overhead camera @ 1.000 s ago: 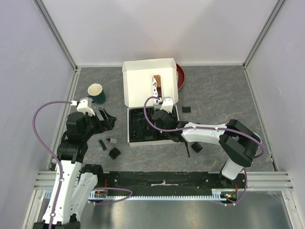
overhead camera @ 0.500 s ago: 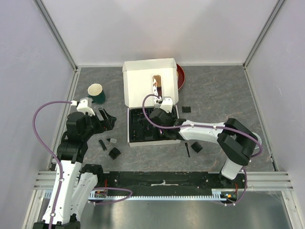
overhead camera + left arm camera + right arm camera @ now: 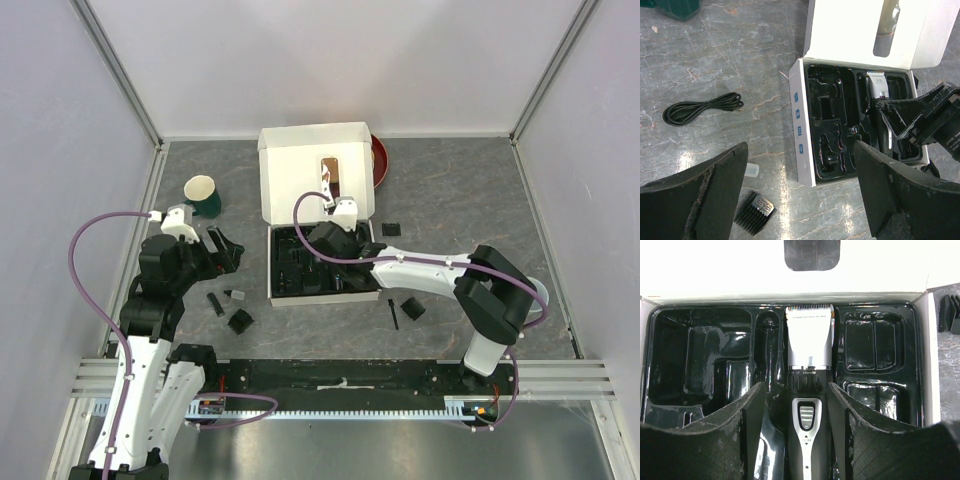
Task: Sort the hair-cutting tools
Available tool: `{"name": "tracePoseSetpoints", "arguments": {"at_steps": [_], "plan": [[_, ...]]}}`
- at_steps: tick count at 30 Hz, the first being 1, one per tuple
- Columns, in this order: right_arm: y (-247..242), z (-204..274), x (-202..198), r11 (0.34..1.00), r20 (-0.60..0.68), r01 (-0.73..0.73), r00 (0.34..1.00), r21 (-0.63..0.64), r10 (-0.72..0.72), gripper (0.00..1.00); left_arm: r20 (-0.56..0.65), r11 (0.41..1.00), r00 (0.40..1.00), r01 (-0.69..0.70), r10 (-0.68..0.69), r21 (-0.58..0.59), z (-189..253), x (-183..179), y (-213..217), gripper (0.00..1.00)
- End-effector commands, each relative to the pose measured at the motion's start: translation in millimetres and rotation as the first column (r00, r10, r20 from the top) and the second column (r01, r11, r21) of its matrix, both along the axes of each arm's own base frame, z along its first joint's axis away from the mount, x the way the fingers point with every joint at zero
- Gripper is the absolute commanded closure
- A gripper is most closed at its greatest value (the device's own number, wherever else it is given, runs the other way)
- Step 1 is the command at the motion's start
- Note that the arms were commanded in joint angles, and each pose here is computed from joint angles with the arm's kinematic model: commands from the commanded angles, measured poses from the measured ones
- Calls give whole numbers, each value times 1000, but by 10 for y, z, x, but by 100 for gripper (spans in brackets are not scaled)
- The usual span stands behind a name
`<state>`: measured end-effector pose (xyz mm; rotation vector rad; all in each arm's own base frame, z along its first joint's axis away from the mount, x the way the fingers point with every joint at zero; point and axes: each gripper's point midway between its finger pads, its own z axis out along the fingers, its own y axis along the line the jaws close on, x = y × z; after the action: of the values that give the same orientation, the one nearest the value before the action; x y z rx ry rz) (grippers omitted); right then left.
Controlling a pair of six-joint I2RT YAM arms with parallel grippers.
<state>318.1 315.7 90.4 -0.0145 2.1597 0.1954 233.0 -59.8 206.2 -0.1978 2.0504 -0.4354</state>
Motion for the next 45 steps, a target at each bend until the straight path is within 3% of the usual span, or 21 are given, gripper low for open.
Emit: {"name": "tracePoseSetpoints", "arguments": {"at_steps": [1,8,13,21,28,34,40,45], "plan": [[25,296,90,999,49,32,998,16,-32,41,10,1000,1000,-24,24,-6,27,16,34,8],[-85,276,159,998,38,66,997,-13,-66,50,13,1000,1000,-24,24,-7,37,12,36,8],[-141,49,251,997,-26,59,998,-43,-60,67,10,1000,1000,-24,24,-7,27,16,35,8],[-74,-227,286,999,-119,9,993,-45,-15,72,7,1000,1000,-25,25,-5,20,20,39,8],[-107,-109,305,999,-100,32,994,-36,-35,72,2,1000,1000,-24,24,-6,11,20,38,8],[-166,313,342,999,-28,39,999,-15,-39,63,3,1000,1000,-26,26,-7,14,23,40,8],[-559,560,284,990,-21,111,993,-84,-114,55,9,1000,1000,-25,25,-10,28,17,37,8],[-1041,436,-6,975,-62,173,981,-137,-183,51,-2,1000,1000,-15,15,-14,10,24,18,8]]}}
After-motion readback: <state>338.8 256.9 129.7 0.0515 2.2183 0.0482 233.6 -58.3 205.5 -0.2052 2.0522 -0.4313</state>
